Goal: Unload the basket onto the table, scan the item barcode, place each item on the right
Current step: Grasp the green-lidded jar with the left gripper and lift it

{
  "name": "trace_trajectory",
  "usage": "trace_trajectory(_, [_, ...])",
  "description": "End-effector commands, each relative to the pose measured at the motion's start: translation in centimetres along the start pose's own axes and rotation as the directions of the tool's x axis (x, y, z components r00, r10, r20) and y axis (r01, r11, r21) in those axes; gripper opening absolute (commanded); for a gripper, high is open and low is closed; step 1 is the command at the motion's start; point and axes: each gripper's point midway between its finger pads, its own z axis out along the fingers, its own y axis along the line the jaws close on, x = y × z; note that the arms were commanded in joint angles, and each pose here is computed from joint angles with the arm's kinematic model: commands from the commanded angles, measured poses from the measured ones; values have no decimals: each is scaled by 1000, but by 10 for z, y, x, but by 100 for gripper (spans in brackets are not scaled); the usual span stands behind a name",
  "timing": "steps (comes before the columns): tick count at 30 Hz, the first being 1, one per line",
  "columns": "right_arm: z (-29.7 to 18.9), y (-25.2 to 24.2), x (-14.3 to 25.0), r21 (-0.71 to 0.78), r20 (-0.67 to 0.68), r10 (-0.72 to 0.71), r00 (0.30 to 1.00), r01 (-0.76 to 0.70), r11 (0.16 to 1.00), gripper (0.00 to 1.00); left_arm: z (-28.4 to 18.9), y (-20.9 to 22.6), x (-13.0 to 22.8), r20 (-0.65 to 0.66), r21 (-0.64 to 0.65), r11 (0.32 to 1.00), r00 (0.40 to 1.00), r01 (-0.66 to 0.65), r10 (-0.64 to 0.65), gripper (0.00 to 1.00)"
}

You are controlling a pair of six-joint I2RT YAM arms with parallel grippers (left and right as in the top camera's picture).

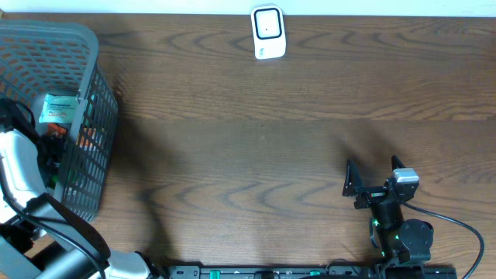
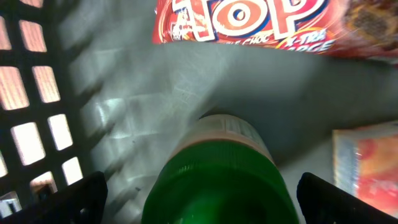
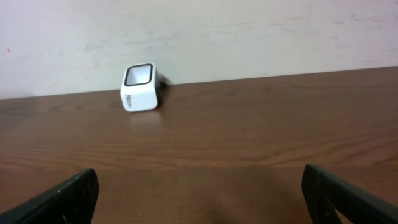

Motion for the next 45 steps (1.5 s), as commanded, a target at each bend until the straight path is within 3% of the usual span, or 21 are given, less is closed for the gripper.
trace_trajectory(1, [0,1,1,-2,-1,11,1000,-11,1000,99,21,3,5,-34,-42,999,999,9,-10,98])
trace_trajectory(12, [0,1,1,-2,-1,11,1000,-11,1000,99,63,2,19,-133,-112,993,991,-24,9,100])
trace_trajectory(16, [0,1,1,-2,-1,11,1000,-11,1000,99,66,3,21,-142,-119,993,990,-28,11,70])
trace_trajectory(18, [0,1,1,-2,-1,11,1000,-11,1000,99,65,2,20,-139,-117,993,990,-27,10,60])
trace_trajectory(26, [0,1,1,-2,-1,11,1000,-11,1000,99,48,1,12,-121,-103,994,993,-20,7,57])
trace_trajectory(32, [0,1,1,-2,-1,11,1000,-11,1000,99,-15,-12,-23,7,12,1000,1000,24,-24,57])
trace_trajectory(37, [0,1,1,-2,-1,11,1000,-11,1000,99,-103,-31,-47,133,259,965,987,48,-85,57])
trace_trajectory(42, [0,1,1,-2,-1,11,1000,-11,1000,99,-205,-35,-53,238,536,842,947,56,-214,59])
trace_trajectory(45, [0,1,1,-2,-1,11,1000,-11,1000,99,-260,-45,-36,210,718,695,943,31,-260,59])
